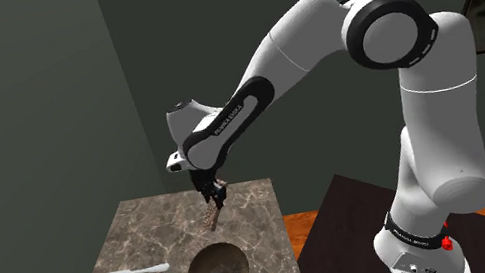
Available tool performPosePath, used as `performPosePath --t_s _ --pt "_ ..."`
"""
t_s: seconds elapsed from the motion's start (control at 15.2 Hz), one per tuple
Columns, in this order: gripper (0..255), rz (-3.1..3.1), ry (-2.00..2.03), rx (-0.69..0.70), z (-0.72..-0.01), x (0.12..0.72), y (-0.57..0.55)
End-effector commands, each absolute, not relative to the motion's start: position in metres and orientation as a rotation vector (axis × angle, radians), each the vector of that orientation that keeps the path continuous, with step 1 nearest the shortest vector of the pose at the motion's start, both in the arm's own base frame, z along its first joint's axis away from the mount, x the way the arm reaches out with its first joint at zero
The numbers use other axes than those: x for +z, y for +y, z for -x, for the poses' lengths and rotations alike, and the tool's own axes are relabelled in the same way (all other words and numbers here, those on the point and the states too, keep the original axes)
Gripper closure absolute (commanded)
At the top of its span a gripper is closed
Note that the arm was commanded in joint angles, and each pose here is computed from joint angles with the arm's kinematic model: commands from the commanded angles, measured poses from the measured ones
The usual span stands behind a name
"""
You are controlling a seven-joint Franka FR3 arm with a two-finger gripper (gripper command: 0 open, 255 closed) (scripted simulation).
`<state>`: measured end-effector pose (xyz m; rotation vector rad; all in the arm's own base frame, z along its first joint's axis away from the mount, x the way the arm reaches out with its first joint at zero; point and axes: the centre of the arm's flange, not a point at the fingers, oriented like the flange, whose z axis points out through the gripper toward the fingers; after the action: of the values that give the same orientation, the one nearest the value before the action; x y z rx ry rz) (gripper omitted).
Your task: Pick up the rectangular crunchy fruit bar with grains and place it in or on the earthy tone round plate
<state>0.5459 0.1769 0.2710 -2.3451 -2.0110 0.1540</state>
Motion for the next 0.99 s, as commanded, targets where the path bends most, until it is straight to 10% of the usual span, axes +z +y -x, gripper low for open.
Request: performPosePath --t_s 0.0,0.92 --pt "255 2.345 -2.011 0.155 -0.534 0.273 0.193" --pt "255 2.345 -2.011 0.155 -0.444 0.265 0.315"
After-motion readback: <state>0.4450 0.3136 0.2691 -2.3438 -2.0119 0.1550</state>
